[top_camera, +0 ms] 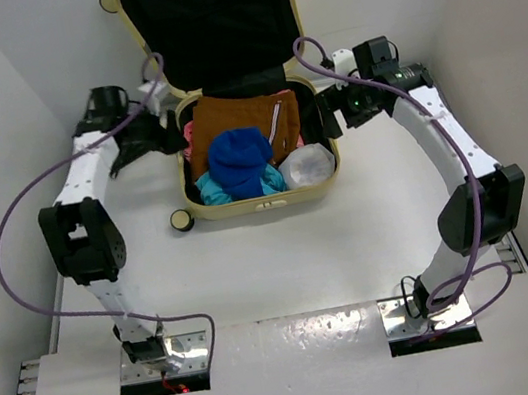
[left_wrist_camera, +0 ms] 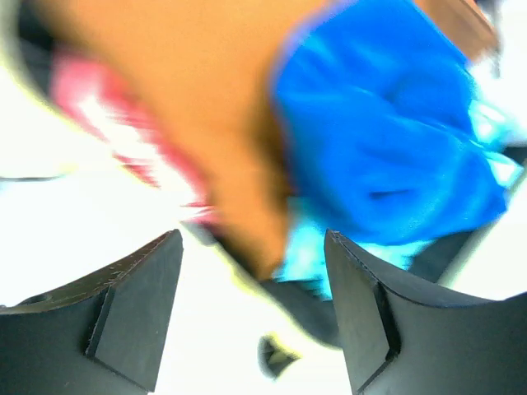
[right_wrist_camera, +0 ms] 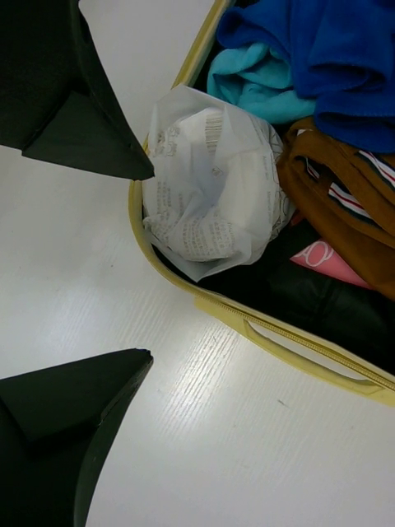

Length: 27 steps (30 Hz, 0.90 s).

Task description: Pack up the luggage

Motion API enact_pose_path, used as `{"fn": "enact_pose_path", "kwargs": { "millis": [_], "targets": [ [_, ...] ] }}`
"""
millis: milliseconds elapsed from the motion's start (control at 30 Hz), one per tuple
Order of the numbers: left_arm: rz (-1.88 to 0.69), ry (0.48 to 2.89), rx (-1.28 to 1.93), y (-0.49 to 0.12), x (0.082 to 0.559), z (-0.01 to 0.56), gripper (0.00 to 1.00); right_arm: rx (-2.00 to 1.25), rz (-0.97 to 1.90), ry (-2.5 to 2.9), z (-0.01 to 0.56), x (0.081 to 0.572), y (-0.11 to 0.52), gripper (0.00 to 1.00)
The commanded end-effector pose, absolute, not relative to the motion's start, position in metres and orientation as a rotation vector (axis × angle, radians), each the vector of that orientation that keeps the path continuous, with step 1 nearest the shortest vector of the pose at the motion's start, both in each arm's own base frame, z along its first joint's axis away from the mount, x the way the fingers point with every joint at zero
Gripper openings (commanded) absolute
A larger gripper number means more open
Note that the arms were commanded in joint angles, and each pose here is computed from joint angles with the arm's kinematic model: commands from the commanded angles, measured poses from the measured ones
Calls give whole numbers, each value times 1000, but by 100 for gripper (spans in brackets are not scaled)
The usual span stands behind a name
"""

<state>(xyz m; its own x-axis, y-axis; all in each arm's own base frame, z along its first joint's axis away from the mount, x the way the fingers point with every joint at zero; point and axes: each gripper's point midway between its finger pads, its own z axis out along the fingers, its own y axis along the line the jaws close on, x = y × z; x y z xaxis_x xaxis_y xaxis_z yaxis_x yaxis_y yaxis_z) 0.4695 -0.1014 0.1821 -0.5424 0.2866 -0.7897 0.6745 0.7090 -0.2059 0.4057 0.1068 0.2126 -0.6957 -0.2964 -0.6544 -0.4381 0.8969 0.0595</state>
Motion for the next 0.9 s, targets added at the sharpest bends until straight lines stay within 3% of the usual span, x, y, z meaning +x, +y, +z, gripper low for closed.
{"fn": "enact_pose_path", "kwargs": {
  "millis": [0,200,433,700,867],
  "targets": [
    [-486,1973,765,-57,488,241,74,-544,270,2310,233,416,113,83],
    [-171,2127,785,41,528,170,73,-550,266,2315,230,420,113,83],
    [43,2216,1078,85,542,85,71,-543,262,2319,229,423,115,83],
    [317,2165,981,124,597,83,70,-556,258,2328,224,419,114,83],
    [429,2150,1009,133,602,77,68,-570,248,2330,223,418,114,83]
  ]
}}
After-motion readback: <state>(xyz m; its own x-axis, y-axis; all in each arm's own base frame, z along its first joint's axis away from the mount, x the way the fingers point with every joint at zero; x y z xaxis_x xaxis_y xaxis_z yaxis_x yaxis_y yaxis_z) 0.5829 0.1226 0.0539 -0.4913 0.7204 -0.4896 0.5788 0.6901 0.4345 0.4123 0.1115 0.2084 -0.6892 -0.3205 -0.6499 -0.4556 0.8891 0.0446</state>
